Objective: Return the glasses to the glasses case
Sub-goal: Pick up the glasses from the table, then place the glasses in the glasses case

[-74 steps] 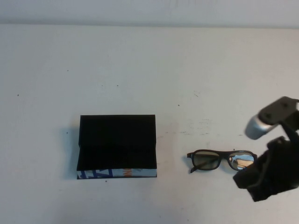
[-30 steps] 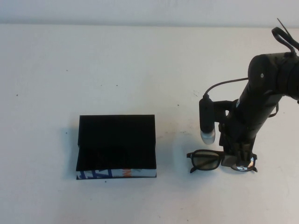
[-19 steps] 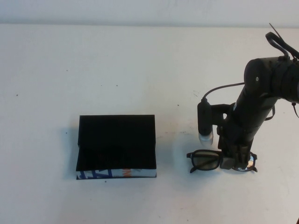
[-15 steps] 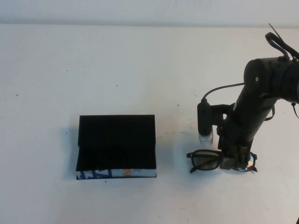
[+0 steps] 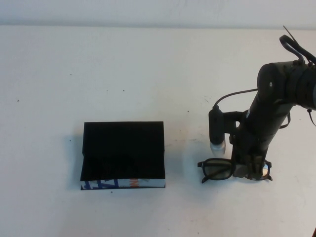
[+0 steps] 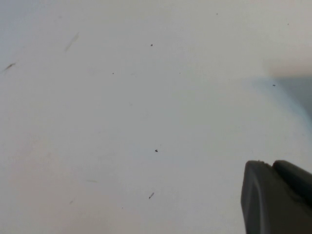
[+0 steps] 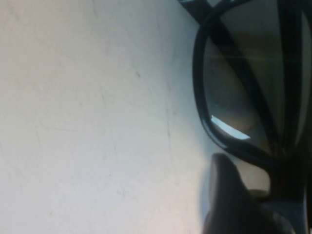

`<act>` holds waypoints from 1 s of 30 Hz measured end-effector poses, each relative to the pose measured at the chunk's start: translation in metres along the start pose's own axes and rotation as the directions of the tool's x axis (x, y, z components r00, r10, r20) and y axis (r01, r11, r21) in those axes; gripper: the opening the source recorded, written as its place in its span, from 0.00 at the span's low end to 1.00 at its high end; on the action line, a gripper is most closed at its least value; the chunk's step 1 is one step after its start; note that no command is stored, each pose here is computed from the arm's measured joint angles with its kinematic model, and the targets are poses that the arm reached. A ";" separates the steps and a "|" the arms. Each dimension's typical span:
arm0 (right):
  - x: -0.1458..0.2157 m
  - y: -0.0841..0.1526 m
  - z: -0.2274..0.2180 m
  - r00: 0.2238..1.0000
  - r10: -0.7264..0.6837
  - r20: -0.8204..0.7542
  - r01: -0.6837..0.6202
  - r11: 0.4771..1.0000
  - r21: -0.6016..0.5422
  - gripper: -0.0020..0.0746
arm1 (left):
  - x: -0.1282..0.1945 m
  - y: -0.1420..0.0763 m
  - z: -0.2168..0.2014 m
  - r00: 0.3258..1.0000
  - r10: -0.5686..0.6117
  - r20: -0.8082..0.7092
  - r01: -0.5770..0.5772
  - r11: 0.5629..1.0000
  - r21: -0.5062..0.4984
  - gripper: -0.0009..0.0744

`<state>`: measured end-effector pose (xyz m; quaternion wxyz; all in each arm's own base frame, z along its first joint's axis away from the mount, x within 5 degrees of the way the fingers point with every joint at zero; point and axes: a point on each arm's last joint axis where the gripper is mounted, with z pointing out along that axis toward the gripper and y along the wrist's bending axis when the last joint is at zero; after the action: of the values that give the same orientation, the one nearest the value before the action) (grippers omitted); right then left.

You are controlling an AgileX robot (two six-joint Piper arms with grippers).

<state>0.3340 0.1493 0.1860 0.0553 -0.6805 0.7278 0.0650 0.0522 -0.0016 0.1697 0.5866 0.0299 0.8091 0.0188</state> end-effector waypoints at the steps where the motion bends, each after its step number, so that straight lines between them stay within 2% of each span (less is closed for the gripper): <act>1: 0.000 0.000 0.000 1.000 0.000 -0.001 0.000 1.000 -0.002 0.38 | 0.000 0.000 0.000 1.000 0.000 0.000 0.000 1.000 0.000 0.01; 5: 0.000 0.001 0.000 1.000 -0.001 -0.005 0.001 1.000 -0.009 0.33 | 0.000 0.000 0.000 1.000 0.000 0.000 0.000 1.000 0.000 0.01; 15: 0.002 0.003 0.000 1.000 -0.002 -0.017 0.002 0.999 -0.035 0.12 | 0.000 0.000 0.000 1.000 0.000 0.000 0.000 1.000 0.000 0.01; 21: 0.001 0.009 -0.004 0.999 0.013 -0.044 -0.016 0.998 -0.065 0.11 | 0.000 0.000 0.000 1.000 0.000 0.000 0.000 1.000 0.000 0.01; 26: -0.027 0.027 -0.034 0.999 0.003 -0.033 -0.004 0.999 -0.041 0.11 | 0.000 0.000 0.000 1.000 0.000 0.000 0.000 1.000 0.000 0.01; 30: -0.073 0.037 -0.067 0.998 -0.044 0.039 0.042 0.998 0.048 0.11 | 0.000 0.000 0.000 1.000 0.000 0.000 0.000 1.000 0.000 0.01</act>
<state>0.3023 0.2117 0.2650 0.0870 -0.6930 0.7132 0.0602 0.0522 -0.0016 0.1697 0.5866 0.0299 0.8091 0.0188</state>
